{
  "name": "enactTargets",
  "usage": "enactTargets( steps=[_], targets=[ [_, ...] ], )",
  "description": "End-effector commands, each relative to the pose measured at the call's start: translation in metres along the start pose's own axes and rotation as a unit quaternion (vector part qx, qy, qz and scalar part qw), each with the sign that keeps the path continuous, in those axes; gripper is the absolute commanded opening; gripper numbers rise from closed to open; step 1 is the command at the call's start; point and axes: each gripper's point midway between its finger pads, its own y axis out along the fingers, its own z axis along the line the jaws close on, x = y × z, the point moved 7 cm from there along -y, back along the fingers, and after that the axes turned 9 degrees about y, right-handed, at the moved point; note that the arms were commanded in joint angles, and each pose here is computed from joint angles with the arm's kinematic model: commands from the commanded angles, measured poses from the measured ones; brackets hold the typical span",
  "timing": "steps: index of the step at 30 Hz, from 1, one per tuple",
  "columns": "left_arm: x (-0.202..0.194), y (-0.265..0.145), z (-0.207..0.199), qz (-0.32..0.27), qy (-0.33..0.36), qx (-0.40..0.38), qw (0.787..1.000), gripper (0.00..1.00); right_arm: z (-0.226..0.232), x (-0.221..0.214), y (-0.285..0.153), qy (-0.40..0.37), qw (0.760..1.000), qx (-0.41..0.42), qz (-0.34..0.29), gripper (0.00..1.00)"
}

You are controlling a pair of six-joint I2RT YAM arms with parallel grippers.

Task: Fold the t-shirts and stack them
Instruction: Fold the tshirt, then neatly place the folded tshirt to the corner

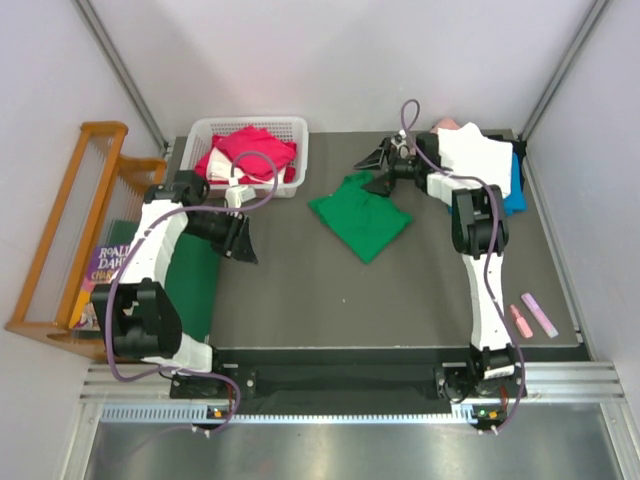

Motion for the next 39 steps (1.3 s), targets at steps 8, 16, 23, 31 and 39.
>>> enactTargets(
  steps=[8, 16, 23, 31, 39],
  targets=[
    [0.011, -0.024, -0.025, -0.030, 0.044, 0.000, 0.999, 0.40, 0.042, -0.065, -0.128, -0.106, 0.971, -0.144, -0.161, 1.00],
    [0.005, -0.027, -0.030, -0.024, 0.052, 0.012, 0.998, 0.40, -0.030, -0.104, -0.156, -0.039, 0.967, -0.191, -0.164, 1.00],
    [0.006, -0.026, -0.029, -0.026, 0.052, 0.009, 0.998, 0.40, -0.054, -0.115, -0.154, -0.026, 0.966, -0.205, -0.154, 1.00],
    [0.006, -0.026, -0.029, -0.024, 0.050, 0.010, 0.998, 0.40, -0.065, -0.103, -0.115, -0.017, 0.976, -0.174, -0.128, 1.00],
    [0.006, -0.028, -0.027, -0.020, 0.053, 0.019, 0.998, 0.40, -0.077, -0.084, -0.072, 0.007, 0.981, -0.162, -0.109, 1.00]
  ],
)
